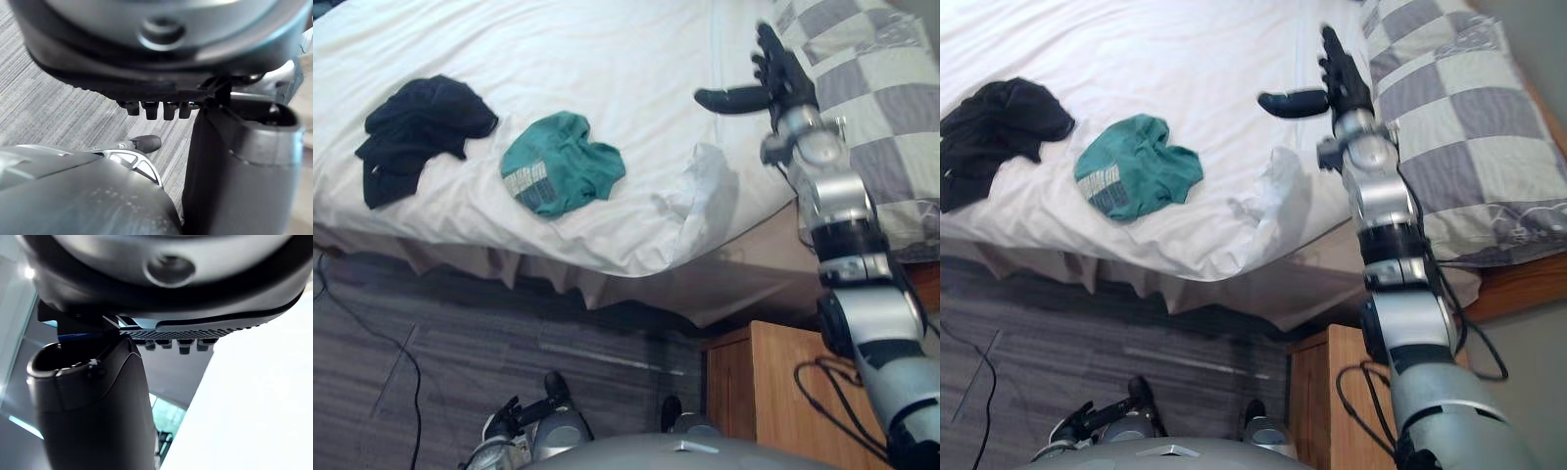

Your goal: Tidy up the quilt and then pick up the clothes from the bed and put them into the laundry hamper

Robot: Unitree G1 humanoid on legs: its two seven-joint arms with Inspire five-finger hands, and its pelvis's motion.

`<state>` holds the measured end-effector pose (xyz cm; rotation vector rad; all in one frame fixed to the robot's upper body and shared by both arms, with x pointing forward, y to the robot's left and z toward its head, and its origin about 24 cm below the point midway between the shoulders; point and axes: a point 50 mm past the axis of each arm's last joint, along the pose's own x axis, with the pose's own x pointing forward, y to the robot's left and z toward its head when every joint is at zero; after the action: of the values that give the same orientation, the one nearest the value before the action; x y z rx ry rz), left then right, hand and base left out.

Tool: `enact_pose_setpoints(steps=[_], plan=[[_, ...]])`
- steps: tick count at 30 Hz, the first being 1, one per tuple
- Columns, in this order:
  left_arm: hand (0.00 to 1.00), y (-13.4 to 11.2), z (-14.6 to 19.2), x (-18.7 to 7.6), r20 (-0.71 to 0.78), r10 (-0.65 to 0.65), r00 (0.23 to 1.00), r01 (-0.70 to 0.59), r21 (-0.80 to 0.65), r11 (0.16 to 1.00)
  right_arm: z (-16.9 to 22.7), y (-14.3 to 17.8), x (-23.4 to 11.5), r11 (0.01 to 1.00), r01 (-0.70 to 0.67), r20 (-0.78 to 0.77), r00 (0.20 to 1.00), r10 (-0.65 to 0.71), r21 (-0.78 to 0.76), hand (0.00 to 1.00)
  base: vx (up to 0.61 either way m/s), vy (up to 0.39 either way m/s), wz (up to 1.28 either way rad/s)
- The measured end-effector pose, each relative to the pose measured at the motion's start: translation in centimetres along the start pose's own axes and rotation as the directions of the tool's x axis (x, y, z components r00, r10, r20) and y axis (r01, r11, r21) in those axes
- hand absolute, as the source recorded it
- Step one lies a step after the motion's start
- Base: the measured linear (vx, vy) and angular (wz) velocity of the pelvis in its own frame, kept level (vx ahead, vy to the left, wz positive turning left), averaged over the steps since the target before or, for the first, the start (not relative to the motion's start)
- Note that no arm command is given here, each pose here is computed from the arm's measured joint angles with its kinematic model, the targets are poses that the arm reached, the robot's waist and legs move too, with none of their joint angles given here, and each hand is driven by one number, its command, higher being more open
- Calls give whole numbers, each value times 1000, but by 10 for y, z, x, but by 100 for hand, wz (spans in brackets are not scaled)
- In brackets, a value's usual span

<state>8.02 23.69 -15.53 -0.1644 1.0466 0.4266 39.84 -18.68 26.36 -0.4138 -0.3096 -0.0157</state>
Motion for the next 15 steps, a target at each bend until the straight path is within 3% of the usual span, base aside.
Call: enact_pose_setpoints(steps=[4,9,15], plan=[[100,-7,10,1,59,-24,998,27,-45,999,29,1,15,987,-5,43,999,12,-159,100,-113,-5,8],[100,-13,22,1,117,-44,992,50,-49,998,16,-5,18,920,17,-32,999,-33,-392,100,-44,3,-1],[100,-25,39,3,169,-61,984,67,-30,997,15,-19,19,878,25,-57,997,-60,-478,100,0,7,-12]])
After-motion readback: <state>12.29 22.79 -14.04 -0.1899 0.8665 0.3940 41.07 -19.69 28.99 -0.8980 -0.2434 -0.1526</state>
